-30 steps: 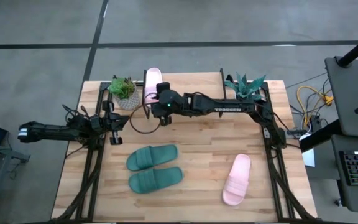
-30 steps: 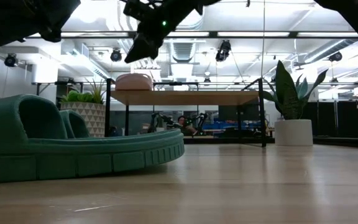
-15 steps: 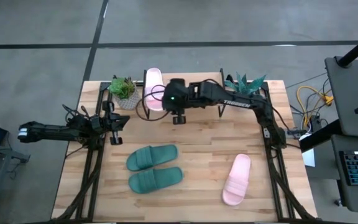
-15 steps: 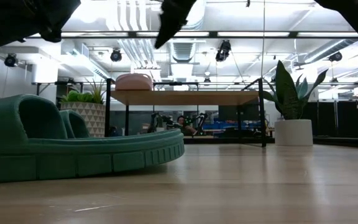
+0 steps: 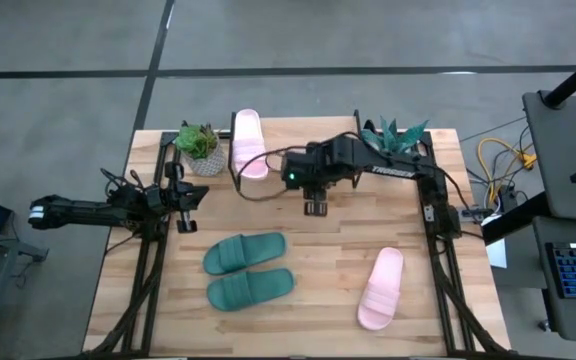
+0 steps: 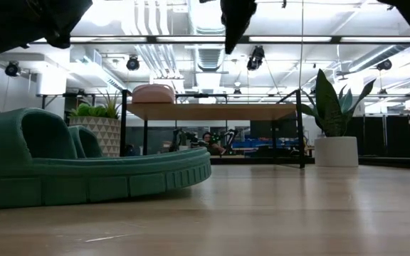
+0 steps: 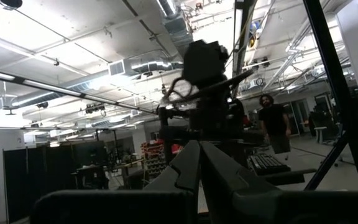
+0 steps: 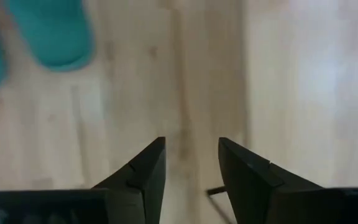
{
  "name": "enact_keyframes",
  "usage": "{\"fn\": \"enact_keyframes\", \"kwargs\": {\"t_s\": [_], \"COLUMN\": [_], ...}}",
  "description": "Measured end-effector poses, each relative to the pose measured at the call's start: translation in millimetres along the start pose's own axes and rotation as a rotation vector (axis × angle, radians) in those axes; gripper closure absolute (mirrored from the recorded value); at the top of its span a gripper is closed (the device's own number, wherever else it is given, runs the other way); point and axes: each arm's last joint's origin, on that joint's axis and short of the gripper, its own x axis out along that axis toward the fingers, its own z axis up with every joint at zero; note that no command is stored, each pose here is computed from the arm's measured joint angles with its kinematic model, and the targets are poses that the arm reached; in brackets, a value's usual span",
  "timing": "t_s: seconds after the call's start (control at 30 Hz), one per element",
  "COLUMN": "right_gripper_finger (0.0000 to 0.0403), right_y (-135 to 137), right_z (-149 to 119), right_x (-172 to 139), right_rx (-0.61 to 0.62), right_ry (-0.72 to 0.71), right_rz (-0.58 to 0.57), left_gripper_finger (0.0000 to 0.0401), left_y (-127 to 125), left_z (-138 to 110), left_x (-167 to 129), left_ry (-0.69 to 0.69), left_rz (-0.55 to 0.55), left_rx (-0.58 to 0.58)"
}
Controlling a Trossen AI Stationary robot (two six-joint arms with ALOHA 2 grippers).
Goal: Pick and place slides into the shelf
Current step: Put the pink slipper on the shelf
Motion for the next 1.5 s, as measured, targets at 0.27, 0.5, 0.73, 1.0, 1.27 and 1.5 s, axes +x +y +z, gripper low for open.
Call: {"fn": "enact_keyframes", "kwargs": {"t_s": [0.27,0.5,0.73,1.0,1.27,1.5], "right_gripper_finger": [0.0267,0.0275,0.0280,0.0280,0.0256,0.0168], "right_y": [50.7,108.2,180.2,248.5,269.3,288.7], "right_z": [-17.2,-50.1,-97.1,-146.1,-166.9,-164.6], "right_x": [-22.8,-41.1,-39.1,-16.9,9.1,23.5], "right_rx": [-0.059,0.015,0.093,0.145,0.257,0.332], "right_ry": [-0.012,0.008,0.047,0.011,0.010,0.008], "right_rz": [0.105,0.114,0.030,-0.059,-0.086,0.120], "left_gripper_finger": [0.0401,0.0401,0.0401,0.0401,0.0401,0.0401], "left_y": [-0.2,-0.1,-0.2,-0.1,-0.1,-0.3], "left_z": [-0.5,-0.4,-0.4,-0.3,-0.3,-0.9], "left_x": [0.2,0.1,0.1,0.1,0.1,0.4], "left_ry": [0.005,0.004,0.003,0.002,0.002,0.007], "left_rz": [-0.002,-0.001,-0.002,-0.001,-0.001,-0.002], "left_rx": [0.000,-0.001,-0.002,-0.003,-0.003,-0.004]}}
